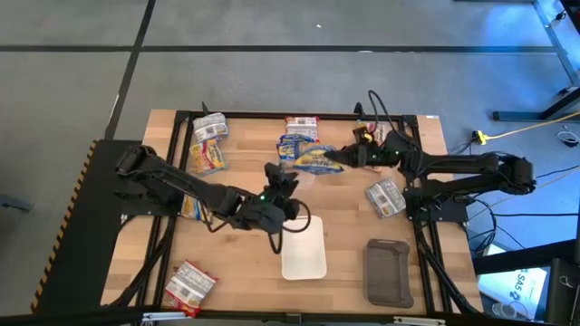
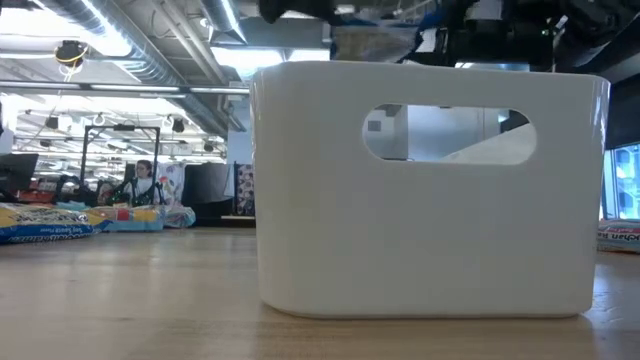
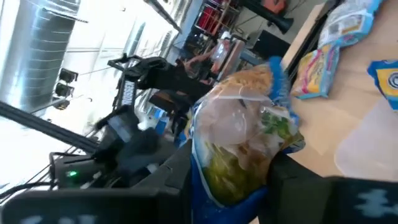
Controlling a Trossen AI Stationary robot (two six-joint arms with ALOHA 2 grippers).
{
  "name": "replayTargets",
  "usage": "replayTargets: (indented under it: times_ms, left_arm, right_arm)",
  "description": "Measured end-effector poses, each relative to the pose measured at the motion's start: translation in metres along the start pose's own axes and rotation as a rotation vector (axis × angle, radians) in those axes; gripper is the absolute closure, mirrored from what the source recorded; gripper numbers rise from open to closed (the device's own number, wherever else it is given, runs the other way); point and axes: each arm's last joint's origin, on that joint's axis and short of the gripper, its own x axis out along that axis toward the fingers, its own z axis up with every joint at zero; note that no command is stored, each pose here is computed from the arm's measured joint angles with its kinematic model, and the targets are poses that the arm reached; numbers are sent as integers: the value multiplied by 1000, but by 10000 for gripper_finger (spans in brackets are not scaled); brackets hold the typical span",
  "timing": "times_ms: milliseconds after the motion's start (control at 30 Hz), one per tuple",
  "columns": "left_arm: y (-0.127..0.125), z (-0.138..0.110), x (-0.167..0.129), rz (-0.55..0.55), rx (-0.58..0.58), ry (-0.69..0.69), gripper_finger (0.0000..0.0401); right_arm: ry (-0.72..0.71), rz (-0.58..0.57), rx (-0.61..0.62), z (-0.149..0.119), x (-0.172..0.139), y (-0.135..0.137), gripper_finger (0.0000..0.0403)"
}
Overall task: Sort Maruchan noodles
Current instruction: Put the blue noodle pack into the transparent bin
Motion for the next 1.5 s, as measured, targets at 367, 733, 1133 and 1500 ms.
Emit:
replayTargets:
  times_ms: [367,733,1133,1500]
  left_arm:
    - [6,-34,0,-386,-221,114,282]
    - [54,-64,21,-846,-721,-88,282]
    - [56,-61,60,-864,-973,-236,255]
    - [44,-55,99,-1098,-1144,-149,143]
  right_arm:
    - [187,82,-137,5,-11,2,305]
    - [437,83,-497,-23,-10,-9,304]
    - [521,172,-762,-50,-4,-4,304]
    - [499,170,-936,-53,0,3,304]
